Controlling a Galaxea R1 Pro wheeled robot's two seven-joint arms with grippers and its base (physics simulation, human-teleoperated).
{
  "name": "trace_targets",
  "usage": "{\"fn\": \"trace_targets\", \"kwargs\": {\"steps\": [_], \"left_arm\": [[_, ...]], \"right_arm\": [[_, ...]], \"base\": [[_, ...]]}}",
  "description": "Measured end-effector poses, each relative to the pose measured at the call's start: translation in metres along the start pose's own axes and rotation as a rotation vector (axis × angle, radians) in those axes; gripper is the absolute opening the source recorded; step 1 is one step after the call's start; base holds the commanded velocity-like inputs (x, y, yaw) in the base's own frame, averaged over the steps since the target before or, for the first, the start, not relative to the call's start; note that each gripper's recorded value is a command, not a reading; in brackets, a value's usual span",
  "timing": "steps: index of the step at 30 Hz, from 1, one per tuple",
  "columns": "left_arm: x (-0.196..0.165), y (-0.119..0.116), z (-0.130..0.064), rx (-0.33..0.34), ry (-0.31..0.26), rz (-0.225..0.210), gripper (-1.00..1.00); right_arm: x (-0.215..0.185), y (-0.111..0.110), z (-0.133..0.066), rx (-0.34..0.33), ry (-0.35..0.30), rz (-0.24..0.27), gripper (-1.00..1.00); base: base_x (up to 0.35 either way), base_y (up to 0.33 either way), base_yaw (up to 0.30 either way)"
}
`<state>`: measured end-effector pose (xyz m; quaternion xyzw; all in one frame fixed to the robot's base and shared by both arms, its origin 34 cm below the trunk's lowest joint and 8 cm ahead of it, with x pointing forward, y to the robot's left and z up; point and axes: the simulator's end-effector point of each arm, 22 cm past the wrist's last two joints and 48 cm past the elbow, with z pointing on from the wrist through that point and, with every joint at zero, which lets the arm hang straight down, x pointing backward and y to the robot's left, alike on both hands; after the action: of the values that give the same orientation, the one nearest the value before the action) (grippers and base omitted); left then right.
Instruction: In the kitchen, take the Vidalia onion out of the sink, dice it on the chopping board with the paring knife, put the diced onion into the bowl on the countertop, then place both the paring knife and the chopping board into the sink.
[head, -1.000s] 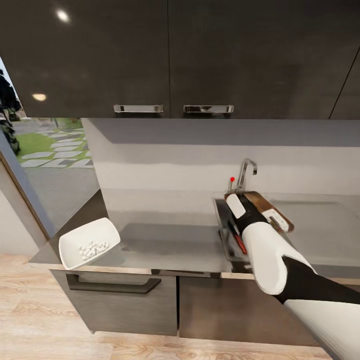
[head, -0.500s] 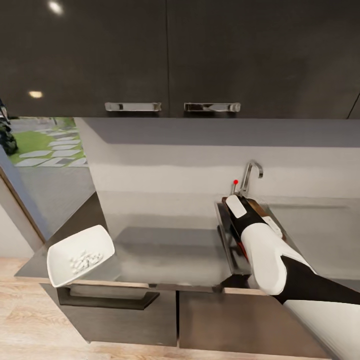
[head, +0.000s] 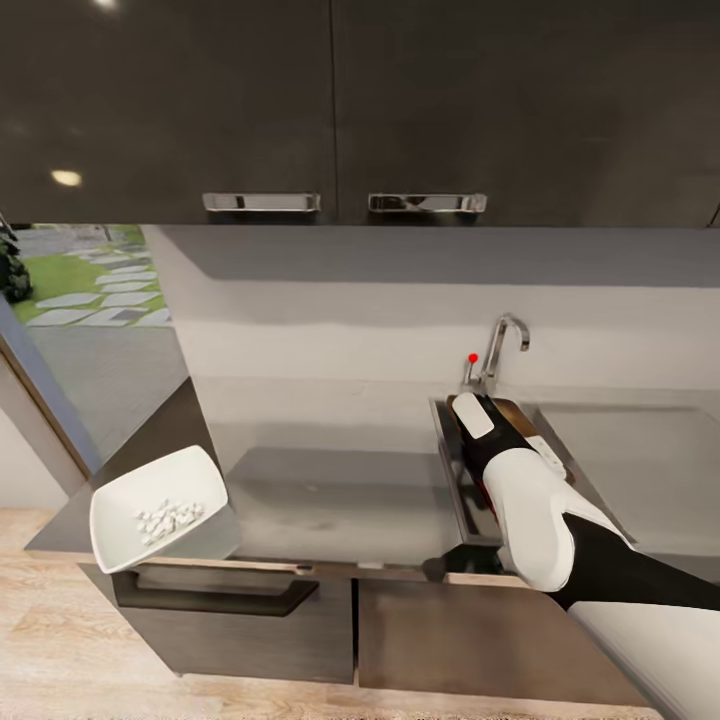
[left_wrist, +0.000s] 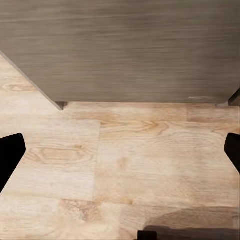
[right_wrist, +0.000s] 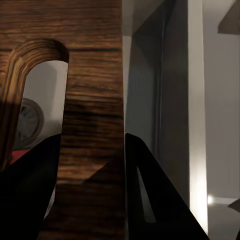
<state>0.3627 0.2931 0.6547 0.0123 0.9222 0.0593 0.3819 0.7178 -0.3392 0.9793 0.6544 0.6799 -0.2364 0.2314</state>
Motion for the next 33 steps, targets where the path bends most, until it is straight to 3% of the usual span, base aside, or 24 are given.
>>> {"fn": "trace_targets", "kwargs": {"steps": [11, 33], "left_arm": [[0.006, -0.001, -0.001, 0.002, 0.017, 0.001, 1.0], [0.02, -0.001, -0.003, 0.004, 0.053, 0.005, 1.0]], "right_arm": [[0.015, -0.004, 0.013, 0.026, -0.004, -0.002, -1.0], [0.039, -0.007, 0.029, 0.056, -0.006, -0.031, -1.0]], "base": [[0.0, -0.173, 0.0], [0.0, -0.006, 0.053]]}}
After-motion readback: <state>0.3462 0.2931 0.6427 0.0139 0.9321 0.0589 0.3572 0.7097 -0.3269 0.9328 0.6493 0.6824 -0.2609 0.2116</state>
